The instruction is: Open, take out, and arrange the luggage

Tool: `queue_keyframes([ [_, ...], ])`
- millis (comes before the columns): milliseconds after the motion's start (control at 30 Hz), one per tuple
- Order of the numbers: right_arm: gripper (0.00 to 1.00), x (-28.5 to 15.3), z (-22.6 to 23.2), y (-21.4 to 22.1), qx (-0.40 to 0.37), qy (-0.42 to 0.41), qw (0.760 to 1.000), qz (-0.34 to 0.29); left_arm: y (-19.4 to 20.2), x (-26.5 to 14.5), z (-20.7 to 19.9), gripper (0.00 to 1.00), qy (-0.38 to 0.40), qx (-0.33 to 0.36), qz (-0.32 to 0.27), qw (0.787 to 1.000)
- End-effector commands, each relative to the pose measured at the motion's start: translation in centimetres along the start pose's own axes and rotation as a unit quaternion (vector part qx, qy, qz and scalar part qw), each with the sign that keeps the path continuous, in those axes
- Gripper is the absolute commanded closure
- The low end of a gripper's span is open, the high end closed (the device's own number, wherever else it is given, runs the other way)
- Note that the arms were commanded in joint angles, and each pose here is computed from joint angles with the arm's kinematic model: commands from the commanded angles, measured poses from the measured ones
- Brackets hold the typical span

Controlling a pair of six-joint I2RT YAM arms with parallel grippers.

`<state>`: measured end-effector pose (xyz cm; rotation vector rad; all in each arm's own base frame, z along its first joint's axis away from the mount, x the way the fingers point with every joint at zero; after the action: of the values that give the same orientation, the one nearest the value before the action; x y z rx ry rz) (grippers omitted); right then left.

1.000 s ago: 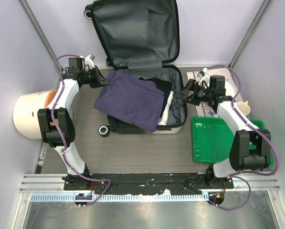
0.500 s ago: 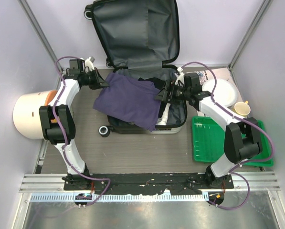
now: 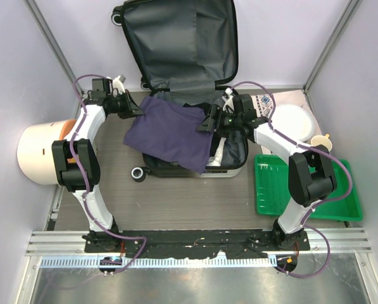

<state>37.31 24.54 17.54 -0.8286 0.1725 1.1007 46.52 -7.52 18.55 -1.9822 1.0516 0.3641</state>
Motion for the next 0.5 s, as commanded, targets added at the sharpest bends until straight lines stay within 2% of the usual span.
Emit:
queue_keyframes([
  [0, 0.25, 0.2, 2.5, -1.6, -0.006, -0.037, 0.999, -0.019, -2.3, -0.9, 0.1, 1.0, -0.013, 0.035, -0.037, 0.999],
  [300, 0.22, 1.6, 0.8, -0.7, 0.036, -0.012, 0.999, 0.005, -2.7, -1.5, -0.7, 1.0, -0.003, 0.058, -0.041, 0.997],
  [333, 0.26, 1.7, 0.9, -0.8, 0.035, -0.015, 0.999, 0.003, -2.8, -1.8, -0.9, 1.0, -0.002, 0.063, -0.043, 0.997],
  [400, 0.43, 1.5, 1.6, -1.5, 0.028, -0.026, 0.999, -0.005, -2.7, -2.1, -1.2, 1.0, 0.004, 0.074, -0.044, 0.996],
  [433, 0.57, 1.3, 2.0, -1.8, 0.024, -0.031, 0.999, -0.008, -3.1, -2.8, -1.9, 1.0, 0.01, 0.084, -0.055, 0.995],
  [467, 0.63, 1.0, 2.7, -2.4, 0.016, -0.04, 0.999, -0.014, -3.2, -3.2, -2.4, 1.0, 0.016, 0.099, -0.059, 0.993],
])
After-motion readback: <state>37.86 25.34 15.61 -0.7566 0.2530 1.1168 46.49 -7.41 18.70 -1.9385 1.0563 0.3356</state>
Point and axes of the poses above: each gripper's point midway between its finger pads, its own x axis out along the fingers, its own z axis along the line the jaws close on, y = z × x, the point moved 3 cm from there along -x, back along the fingers, and after that the axes turned 1 degree about -x, right-handed, at the moved point
